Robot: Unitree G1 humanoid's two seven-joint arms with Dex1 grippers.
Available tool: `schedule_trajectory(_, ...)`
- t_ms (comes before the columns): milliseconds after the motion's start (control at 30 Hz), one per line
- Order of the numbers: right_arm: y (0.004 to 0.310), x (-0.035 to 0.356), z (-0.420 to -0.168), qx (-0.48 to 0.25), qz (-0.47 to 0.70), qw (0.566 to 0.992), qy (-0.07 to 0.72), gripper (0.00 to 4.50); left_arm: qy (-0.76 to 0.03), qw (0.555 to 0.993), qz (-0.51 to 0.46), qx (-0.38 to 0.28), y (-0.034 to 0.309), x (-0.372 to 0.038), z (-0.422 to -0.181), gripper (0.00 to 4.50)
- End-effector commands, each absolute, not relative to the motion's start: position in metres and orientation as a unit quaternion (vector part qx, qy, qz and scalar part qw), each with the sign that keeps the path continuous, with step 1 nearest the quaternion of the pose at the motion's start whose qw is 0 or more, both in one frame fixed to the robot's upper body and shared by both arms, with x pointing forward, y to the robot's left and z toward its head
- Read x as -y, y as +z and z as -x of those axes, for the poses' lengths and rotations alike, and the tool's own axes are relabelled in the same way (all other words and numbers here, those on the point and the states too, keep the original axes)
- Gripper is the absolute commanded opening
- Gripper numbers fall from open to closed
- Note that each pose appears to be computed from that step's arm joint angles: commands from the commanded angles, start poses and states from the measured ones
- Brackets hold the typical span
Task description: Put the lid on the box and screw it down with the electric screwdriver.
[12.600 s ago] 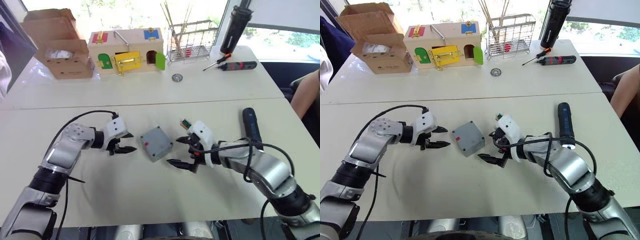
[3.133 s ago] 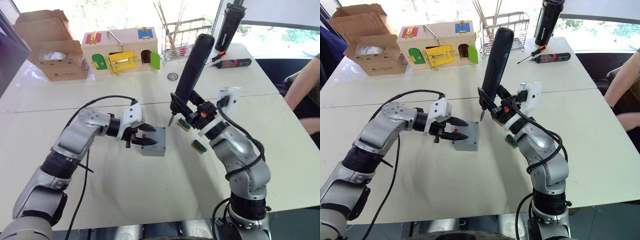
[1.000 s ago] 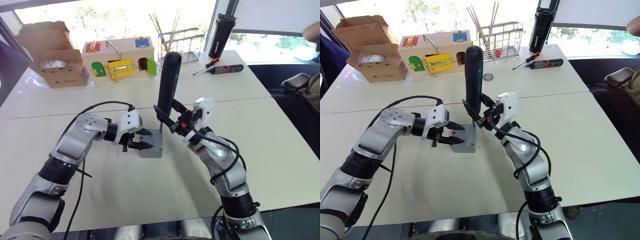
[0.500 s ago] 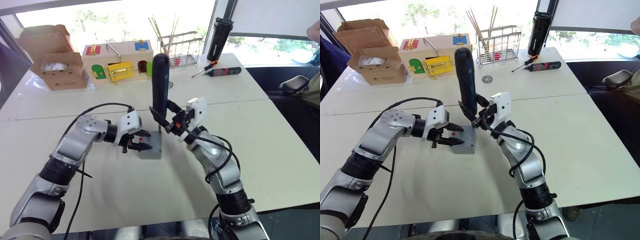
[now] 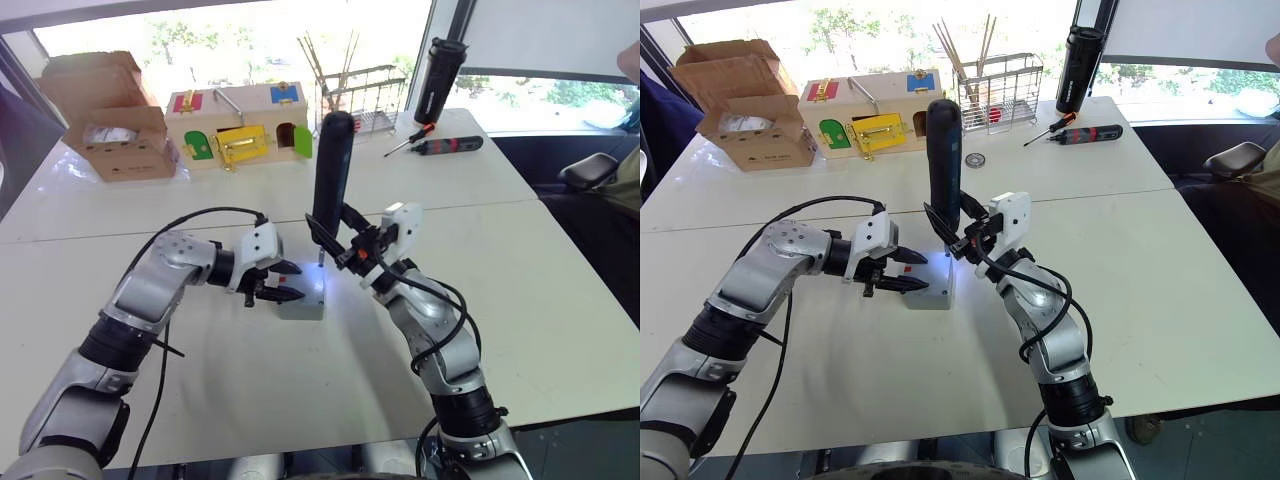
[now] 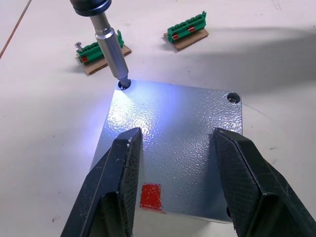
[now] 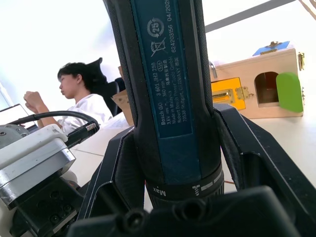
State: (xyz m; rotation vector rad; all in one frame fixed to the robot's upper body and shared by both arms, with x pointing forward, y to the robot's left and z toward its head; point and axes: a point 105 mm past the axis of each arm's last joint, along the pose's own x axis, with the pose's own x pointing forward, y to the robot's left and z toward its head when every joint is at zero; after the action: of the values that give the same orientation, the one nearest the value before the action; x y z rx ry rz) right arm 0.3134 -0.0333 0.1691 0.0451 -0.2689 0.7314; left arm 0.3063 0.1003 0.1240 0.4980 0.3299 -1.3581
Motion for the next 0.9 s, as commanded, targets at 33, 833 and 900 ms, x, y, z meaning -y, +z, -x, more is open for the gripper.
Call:
schedule_trajectory(33,0.111,0.027,-0.313,0.019,-0.023,0.931,0.365,1.85,-0.613,0.733,-0.231,-0.182,0.11,-0.105,-0.305,2.34)
schedule_trajectory(833,0.154,0.035,-0.313,0.092,-0.02,0.932,0.351,1.85,-0.612,0.735,-0.224,-0.187,0.107,-0.104,-0.305,2.34)
schedule_trajectory(900,0.175,0.035,-0.31,0.117,-0.015,0.928,0.354,1.85,-0.612,0.736,-0.22,-0.19,0.105,-0.105,-0.304,2.34)
